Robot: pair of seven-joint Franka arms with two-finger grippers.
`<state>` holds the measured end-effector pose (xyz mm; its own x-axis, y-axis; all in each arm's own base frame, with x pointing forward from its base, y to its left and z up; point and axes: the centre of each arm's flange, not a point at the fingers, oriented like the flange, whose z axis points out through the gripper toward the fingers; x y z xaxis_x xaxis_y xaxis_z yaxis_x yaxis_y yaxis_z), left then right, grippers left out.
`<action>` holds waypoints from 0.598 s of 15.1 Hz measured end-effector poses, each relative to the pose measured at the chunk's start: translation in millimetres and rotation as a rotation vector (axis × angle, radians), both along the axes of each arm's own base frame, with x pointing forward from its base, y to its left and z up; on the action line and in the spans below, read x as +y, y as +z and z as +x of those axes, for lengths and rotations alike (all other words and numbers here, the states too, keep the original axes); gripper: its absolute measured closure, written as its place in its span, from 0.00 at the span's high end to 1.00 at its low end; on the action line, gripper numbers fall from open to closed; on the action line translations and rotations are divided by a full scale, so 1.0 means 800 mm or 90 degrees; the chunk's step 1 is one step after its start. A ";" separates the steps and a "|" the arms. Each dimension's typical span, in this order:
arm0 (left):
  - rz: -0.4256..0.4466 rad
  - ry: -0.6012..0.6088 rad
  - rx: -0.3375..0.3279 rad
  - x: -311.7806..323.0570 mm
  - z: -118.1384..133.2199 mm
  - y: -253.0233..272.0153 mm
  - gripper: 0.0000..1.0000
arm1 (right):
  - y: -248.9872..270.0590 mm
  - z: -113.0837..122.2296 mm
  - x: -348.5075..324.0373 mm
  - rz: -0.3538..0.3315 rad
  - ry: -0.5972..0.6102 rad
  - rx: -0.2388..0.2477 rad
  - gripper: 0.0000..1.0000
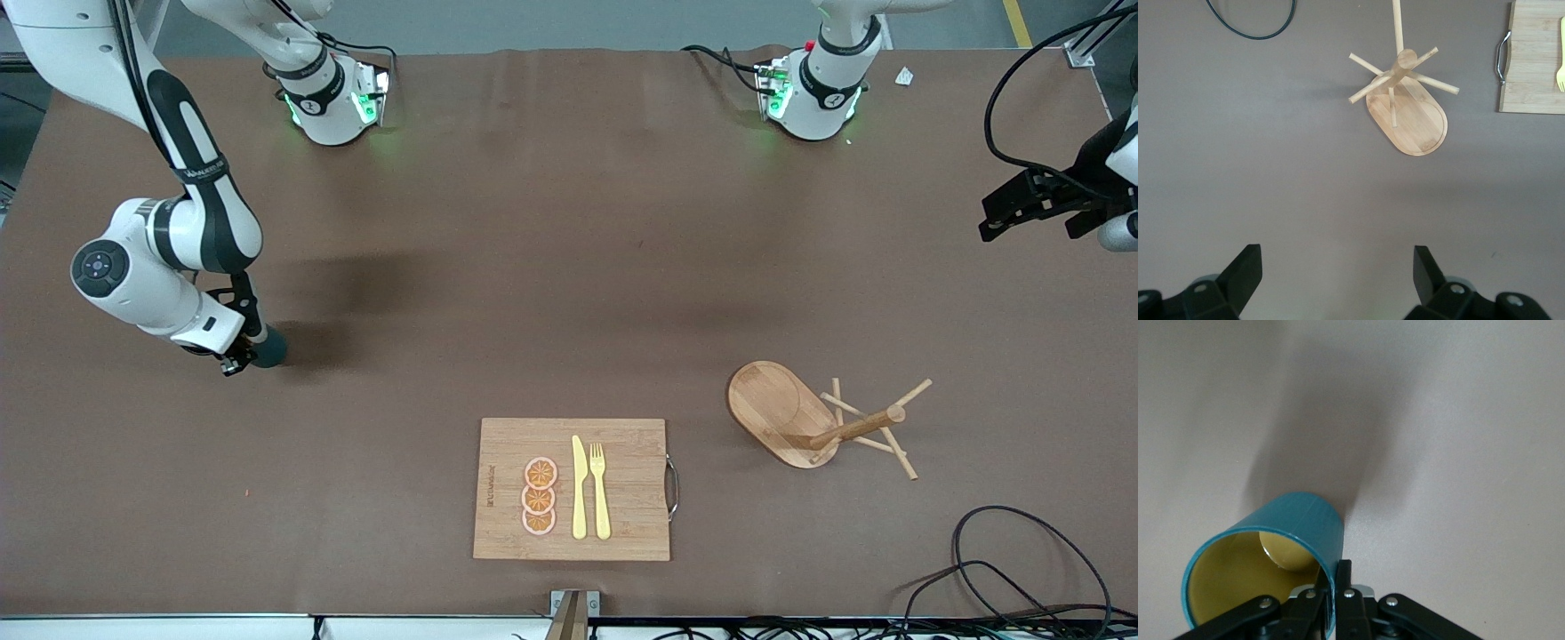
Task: Transfer cup from left to right arm and place
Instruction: 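Carry the mug with the right gripper toward its own side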
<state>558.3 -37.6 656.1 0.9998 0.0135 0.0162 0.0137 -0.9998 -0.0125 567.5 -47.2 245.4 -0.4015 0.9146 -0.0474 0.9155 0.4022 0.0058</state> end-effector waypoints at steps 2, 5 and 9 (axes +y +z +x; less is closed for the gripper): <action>0.000 -0.001 0.001 -0.001 0.000 0.000 1.00 | 0.000 0.000 0.001 0.000 0.002 -0.001 0.07; 0.000 -0.001 0.002 -0.002 0.000 0.000 1.00 | 0.000 0.000 0.003 0.003 -0.009 0.002 0.34; 0.000 -0.002 0.002 -0.002 -0.001 -0.001 1.00 | 0.022 0.010 0.009 0.005 -0.146 0.036 0.73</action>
<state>557.9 -38.9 655.5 0.9999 0.0110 0.0124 0.0112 -0.9999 -0.0127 575.5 -40.4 262.8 -0.1858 0.9823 -0.0227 0.9817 0.1846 -0.0463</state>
